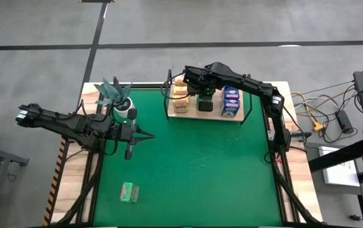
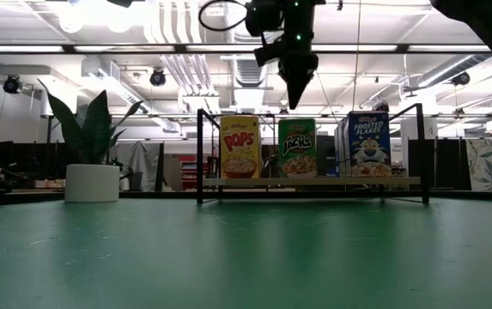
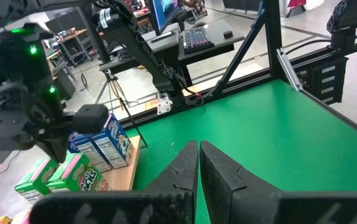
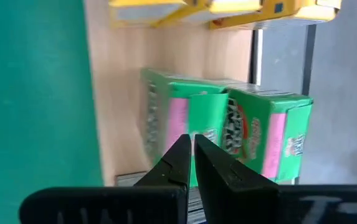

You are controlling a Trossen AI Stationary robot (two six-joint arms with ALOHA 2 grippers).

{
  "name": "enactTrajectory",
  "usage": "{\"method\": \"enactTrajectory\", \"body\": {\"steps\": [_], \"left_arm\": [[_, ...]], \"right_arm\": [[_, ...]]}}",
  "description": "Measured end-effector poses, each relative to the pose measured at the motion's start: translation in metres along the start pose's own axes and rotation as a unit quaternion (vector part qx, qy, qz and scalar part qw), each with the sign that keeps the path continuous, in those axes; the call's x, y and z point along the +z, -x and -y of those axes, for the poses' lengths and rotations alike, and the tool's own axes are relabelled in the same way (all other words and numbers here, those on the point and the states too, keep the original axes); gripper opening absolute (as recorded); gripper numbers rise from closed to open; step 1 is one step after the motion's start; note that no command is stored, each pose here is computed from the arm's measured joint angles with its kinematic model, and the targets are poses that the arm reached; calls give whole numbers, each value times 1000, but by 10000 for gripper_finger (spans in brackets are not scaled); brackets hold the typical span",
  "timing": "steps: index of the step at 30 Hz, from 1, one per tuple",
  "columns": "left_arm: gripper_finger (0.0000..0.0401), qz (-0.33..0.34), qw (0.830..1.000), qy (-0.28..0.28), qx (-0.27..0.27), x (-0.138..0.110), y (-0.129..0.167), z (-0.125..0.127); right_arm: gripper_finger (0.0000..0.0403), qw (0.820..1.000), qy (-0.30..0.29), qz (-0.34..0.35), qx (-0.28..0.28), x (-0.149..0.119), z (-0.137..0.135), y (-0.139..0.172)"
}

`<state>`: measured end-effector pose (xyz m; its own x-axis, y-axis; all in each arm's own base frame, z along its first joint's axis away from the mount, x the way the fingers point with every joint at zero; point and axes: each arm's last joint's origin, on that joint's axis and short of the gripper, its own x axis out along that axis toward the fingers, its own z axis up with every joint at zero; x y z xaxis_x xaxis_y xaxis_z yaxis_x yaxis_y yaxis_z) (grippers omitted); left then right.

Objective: Stack cereal on shelf
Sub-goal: Put the right green cereal box on the shelf

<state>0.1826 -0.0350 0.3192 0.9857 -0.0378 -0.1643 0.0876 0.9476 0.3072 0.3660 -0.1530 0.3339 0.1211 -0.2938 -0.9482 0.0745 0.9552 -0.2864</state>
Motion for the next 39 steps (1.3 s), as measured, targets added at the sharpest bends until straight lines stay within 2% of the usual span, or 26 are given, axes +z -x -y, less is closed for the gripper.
{"method": "enactTrajectory", "body": {"steps": [5, 8, 15, 20, 28, 35, 39], "left_arm": [[0, -1, 1000, 0, 0, 0, 0, 0], [0, -2, 1000, -1, -1, 0, 0, 0], [0, -4, 1000, -1, -1, -1, 0, 0], [0, -7, 1000, -1, -2, -1, 0, 0], [0, -7, 1000, -2, -2, -1, 0, 0], [0, -9, 1000, -2, -3, -2, 0, 1], [0, -11, 1000, -2, -3, -2, 0, 1]], "right_arm": [[12, 1000, -4, 8, 8, 4, -16, 6], [12, 999, 3, 19, 32, 8, -25, 4], [12, 999, 6, 17, 33, 11, -32, -16], [12, 999, 4, -25, -22, 6, -30, -32], [12, 997, 5, -62, -51, -1, -27, -46], [12, 996, 9, -74, -44, -4, -29, -53], [12, 997, 12, -71, -40, -3, -30, -45]]}}
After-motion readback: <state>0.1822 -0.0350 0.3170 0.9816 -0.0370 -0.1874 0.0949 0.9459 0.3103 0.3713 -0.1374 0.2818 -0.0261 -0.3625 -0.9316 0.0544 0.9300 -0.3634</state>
